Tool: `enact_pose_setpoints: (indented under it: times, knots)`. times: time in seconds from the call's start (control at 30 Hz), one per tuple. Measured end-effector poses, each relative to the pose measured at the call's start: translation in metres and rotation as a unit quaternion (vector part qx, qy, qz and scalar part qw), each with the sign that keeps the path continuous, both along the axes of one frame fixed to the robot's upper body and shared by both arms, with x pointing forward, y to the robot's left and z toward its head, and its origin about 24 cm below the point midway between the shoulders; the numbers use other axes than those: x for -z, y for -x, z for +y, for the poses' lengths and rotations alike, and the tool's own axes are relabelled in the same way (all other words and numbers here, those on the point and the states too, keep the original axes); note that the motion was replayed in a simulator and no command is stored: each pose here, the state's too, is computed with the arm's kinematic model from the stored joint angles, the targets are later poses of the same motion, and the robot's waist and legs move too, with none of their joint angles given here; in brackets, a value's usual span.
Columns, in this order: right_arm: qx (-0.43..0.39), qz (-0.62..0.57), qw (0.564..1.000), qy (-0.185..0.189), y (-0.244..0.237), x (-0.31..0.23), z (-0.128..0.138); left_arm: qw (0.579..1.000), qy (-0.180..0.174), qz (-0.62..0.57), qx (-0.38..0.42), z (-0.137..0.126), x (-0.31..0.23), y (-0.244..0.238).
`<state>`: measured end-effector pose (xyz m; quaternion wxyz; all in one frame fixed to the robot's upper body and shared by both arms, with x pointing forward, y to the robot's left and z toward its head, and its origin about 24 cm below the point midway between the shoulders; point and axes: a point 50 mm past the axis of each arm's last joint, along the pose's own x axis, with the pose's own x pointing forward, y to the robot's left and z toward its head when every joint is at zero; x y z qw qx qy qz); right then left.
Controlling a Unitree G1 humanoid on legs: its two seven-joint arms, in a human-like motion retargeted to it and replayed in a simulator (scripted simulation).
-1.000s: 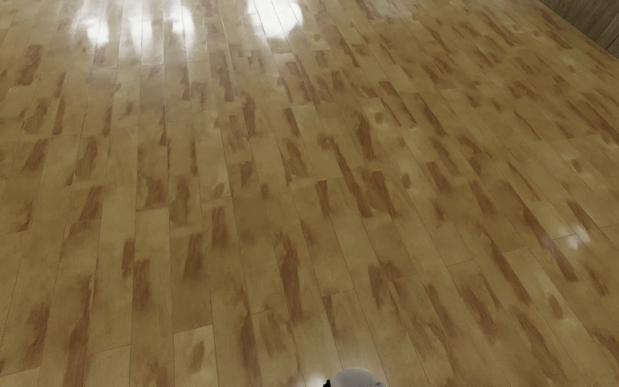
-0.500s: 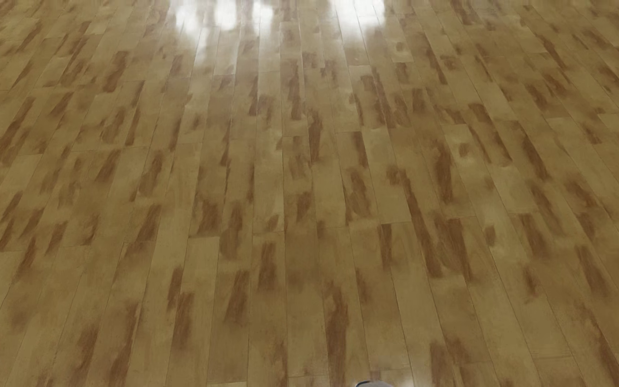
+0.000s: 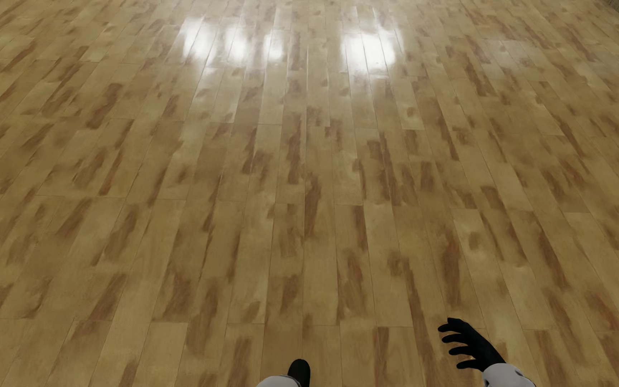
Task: Go forward
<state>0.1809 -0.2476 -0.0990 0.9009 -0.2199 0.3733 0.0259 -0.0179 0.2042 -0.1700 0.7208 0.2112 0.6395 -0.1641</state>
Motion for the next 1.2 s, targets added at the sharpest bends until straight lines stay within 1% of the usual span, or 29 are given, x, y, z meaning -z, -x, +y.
enact_pose_setpoints:
  times: [0.07, 0.1, 0.17, 0.23, 0.33, 0.43, 0.53, 0.63, 0.7, 0.73, 0.77, 0.83, 0.9, 0.97, 1.03, 1.07, 1.13, 1.2]
  knots:
    - [0.009, 0.062, 0.998, -0.010, 0.032, 0.023, 0.007, 1.000, -0.008, -0.011, 0.014, 0.005, 0.000, -0.014]
    - [0.014, 0.107, 0.994, -0.012, 0.057, 0.036, 0.010, 0.999, -0.012, -0.017, 0.029, 0.008, 0.000, -0.023]
    - [0.010, 0.209, 0.978, -0.003, 0.114, 0.057, 0.011, 0.997, -0.016, -0.051, 0.047, 0.012, -0.002, -0.050]
    - [0.005, 0.294, 0.956, 0.010, 0.166, 0.066, 0.010, 0.992, -0.016, -0.123, 0.033, 0.019, -0.013, -0.092]
    - [0.012, 0.382, 0.924, 0.016, 0.232, 0.065, 0.009, 0.969, -0.017, -0.244, -0.017, 0.034, -0.042, -0.154]
    - [0.006, 0.433, 0.901, 0.013, 0.274, 0.058, 0.013, 0.940, -0.011, -0.335, -0.062, 0.042, -0.070, -0.195]
    - [-0.006, 0.452, 0.892, 0.003, 0.288, 0.057, 0.024, 0.925, 0.008, -0.375, -0.061, 0.033, -0.084, -0.214]
    - [-0.025, 0.440, 0.898, -0.005, 0.276, 0.062, 0.034, 0.936, 0.033, -0.350, -0.031, 0.010, -0.072, -0.202]
    - [-0.006, 0.408, 0.913, -0.007, 0.255, 0.065, 0.030, 0.957, 0.044, -0.287, -0.023, -0.004, -0.048, -0.166]
    - [0.011, 0.385, 0.923, -0.008, 0.242, 0.066, 0.025, 0.969, 0.044, -0.241, -0.025, -0.008, -0.034, -0.138]
    - [0.026, 0.358, 0.933, -0.007, 0.226, 0.065, 0.019, 0.982, 0.039, -0.185, -0.026, -0.009, -0.021, -0.105]
    - [0.042, 0.295, 0.955, -0.001, 0.191, 0.060, 0.005, 0.997, 0.017, -0.067, -0.016, -0.005, -0.004, -0.036]
    - [0.056, 0.233, 0.971, 0.014, 0.152, 0.051, -0.014, 1.000, -0.012, 0.026, -0.004, 0.008, -0.002, 0.019]
    - [0.074, 0.186, 0.979, 0.032, 0.119, 0.041, -0.034, 0.995, -0.042, 0.086, -0.014, 0.024, -0.008, 0.058]
    - [0.089, 0.145, 0.984, 0.046, 0.091, 0.029, -0.050, 0.991, -0.059, 0.119, -0.026, 0.035, -0.016, 0.084]
    - [0.092, 0.124, 0.987, 0.051, 0.078, 0.023, -0.056, 0.990, -0.062, 0.127, -0.029, 0.037, -0.018, 0.091]
    - [0.089, 0.086, 0.991, 0.060, 0.058, 0.010, -0.063, 0.990, -0.056, 0.127, -0.041, 0.033, -0.021, 0.098]
    - [0.079, 0.056, 0.993, 0.066, 0.044, 0.000, -0.066, 0.991, -0.037, 0.113, -0.061, 0.020, -0.020, 0.098]
